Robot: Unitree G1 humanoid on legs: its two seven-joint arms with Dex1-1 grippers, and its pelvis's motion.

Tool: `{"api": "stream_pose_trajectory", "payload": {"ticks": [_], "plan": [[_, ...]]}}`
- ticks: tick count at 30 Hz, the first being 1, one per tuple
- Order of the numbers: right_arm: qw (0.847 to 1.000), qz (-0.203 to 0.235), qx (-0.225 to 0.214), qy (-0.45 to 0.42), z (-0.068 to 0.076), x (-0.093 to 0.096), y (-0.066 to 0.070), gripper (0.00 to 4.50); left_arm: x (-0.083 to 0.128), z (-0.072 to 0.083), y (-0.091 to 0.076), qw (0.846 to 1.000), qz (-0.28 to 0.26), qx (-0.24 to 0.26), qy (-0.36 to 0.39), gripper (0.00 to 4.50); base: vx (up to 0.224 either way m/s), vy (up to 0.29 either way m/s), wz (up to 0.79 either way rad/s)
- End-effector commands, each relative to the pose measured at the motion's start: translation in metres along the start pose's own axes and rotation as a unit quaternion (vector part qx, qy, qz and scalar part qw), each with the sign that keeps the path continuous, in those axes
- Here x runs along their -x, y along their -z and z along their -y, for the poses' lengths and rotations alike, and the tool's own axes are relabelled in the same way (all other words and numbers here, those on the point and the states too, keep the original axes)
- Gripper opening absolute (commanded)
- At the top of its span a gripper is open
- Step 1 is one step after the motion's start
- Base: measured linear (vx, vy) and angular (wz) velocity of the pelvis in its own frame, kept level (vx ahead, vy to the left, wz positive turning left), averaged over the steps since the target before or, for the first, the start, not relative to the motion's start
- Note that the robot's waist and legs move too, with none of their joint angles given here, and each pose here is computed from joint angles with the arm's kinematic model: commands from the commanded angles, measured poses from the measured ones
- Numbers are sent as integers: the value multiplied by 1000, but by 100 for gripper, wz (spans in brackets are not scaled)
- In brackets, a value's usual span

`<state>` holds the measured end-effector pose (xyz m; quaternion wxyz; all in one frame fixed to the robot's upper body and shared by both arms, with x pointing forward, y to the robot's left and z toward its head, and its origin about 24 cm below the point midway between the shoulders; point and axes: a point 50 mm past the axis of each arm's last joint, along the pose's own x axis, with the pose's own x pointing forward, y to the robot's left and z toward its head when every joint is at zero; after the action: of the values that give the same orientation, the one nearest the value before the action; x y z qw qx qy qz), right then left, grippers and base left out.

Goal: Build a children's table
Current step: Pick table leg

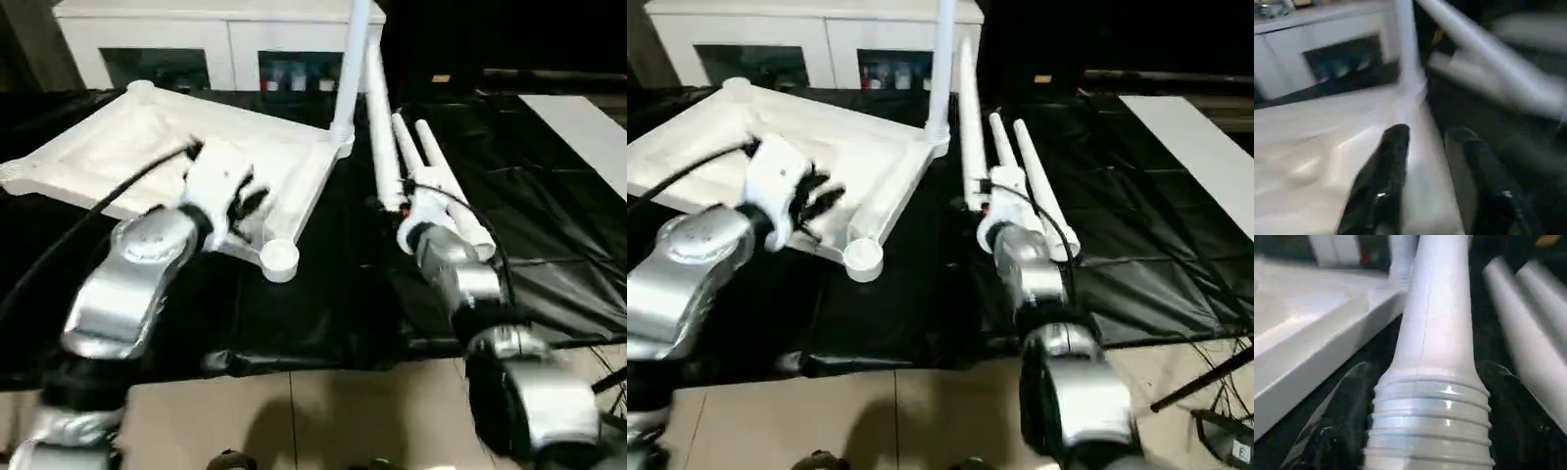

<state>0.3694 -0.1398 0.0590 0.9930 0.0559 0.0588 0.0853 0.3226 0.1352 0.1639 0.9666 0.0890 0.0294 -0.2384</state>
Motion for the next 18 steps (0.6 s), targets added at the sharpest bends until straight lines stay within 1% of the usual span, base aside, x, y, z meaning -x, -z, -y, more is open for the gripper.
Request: {"api": "stream_pose_trajectory", "payload": {"ticks": [1, 2, 3, 4, 5, 6, 7, 8, 9, 10, 11, 12, 14, 15, 16, 17, 18], "plan": [[995, 99, 19, 12, 2, 10, -24, 277, -6, 6, -14, 994, 50, 91, 17, 176, 0, 0, 0], [992, 121, 30, 11, 1, 15, -27, 277, -8, 8, -16, 991, 62, 118, 25, 197, 0, 0, 0], [991, 131, 31, 7, 0, 18, -27, 277, -9, 11, -17, 989, 68, 129, 31, 213, 0, 0, 0], [988, 150, 31, -1, -3, 24, -28, 277, -11, 14, -19, 985, 76, 148, 39, 220, 0, 0, 0], [985, 164, 46, -8, -5, 28, -29, 277, -13, 17, -20, 981, 80, 168, 48, 222, 0, 0, 0], [983, 172, 65, -24, -9, 33, -28, 277, -15, 20, -21, 977, 83, 187, 57, 228, 0, 0, 0], [980, 184, 73, -32, -12, 38, -28, 277, -17, 23, -23, 972, 87, 206, 67, 243, 0, 0, 0], [979, 186, 74, -33, -12, 38, -28, 277, -18, 23, -23, 972, 88, 209, 69, 257, 0, 0, 0], [973, 206, 89, -54, -20, 47, -29, 277, -21, 31, -28, 961, 94, 243, 96, 257, 0, 0, 0], [968, 216, 103, -72, -26, 52, -29, 276, -22, 34, -31, 955, 98, 257, 110, 265, 0, 0, 0], [961, 224, 123, -104, -35, 56, -29, 276, -24, 39, -34, 948, 103, 273, 126, 269, 0, 0, 0], [958, 225, 132, -120, -40, 58, -28, 276, -24, 41, -36, 945, 105, 278, 132, 276, 0, 0, 0], [957, 225, 135, -127, -42, 60, -27, 276, -24, 41, -36, 944, 106, 283, 135, 297, 0, 0, 0], [951, 228, 147, -148, -50, 62, -27, 276, -27, 41, -36, 939, 106, 299, 131, 302, 0, 0, 0], [951, 228, 147, -148, -50, 62, -27, 276, -27, 41, -36, 939, 106, 299, 131, 305, 0, 0, 0], [948, 229, 153, -159, -54, 63, -27, 276, -27, 41, -37, 936, 107, 308, 133, 317, 0, 0, 0], [943, 228, 159, -185, -62, 65, -25, 275, -27, 42, -40, 926, 115, 329, 143, 340, 0, 0, 0]]}}
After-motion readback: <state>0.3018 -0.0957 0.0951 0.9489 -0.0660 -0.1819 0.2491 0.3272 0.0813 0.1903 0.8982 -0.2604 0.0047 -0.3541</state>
